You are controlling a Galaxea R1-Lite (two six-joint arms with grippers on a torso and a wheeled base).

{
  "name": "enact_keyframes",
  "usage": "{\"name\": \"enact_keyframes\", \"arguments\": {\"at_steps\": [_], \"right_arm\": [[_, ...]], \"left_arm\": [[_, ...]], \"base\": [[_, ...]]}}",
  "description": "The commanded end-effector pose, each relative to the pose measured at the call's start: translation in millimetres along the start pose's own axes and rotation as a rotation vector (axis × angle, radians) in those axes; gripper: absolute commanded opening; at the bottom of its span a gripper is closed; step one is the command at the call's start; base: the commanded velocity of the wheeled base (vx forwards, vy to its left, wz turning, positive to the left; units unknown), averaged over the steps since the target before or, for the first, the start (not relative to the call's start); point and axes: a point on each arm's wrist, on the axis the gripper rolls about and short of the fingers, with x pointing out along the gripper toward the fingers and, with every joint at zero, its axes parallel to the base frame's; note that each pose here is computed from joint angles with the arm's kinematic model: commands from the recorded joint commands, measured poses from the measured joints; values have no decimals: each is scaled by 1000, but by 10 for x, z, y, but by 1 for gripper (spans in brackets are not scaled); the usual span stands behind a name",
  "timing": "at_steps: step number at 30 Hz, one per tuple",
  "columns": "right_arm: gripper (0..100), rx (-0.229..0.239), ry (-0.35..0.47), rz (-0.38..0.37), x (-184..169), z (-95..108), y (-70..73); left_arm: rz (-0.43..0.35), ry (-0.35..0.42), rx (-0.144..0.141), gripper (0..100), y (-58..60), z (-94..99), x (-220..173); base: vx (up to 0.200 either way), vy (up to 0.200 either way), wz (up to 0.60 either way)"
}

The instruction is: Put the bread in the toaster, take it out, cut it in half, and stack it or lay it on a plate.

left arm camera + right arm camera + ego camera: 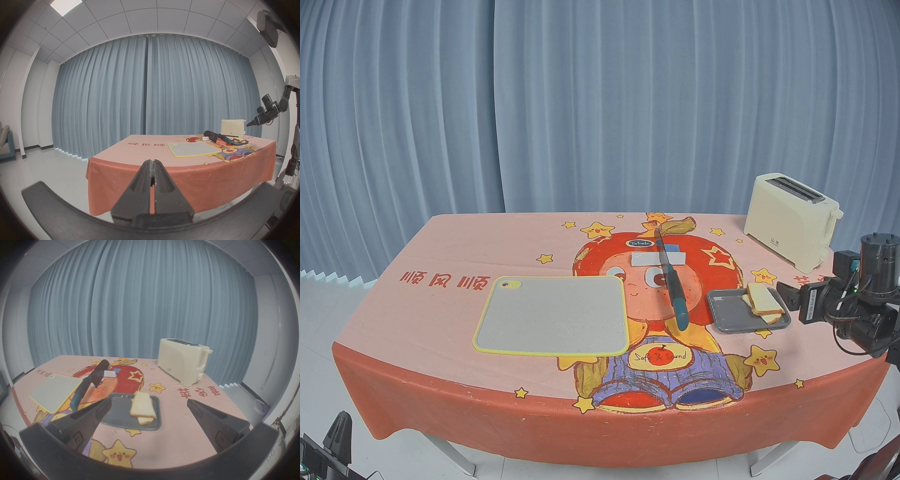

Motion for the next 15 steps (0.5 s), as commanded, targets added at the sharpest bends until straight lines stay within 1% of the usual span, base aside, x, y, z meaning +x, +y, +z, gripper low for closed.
{"name": "enact_keyframes", "arguments": {"at_steps": [1,3,6,11,15], "right_arm": [[100,33,-28,-43,-66,36,-147],[100,52,-28,-85,-36,51,-241],[100,75,-36,-127,-49,57,-348],[100,123,-108,-191,-355,-26,-584],[100,154,-168,-219,-676,-177,-707]], "left_arm": [[0,2,0,0,0,-53,1],[0,2,0,0,0,-53,1],[0,2,0,0,0,-53,1],[0,2,0,0,0,-53,1],[-1,2,0,0,0,-53,1]], "base": [[0,0,0],[0,0,0],[0,0,0],[0,0,0],[0,0,0]]}}
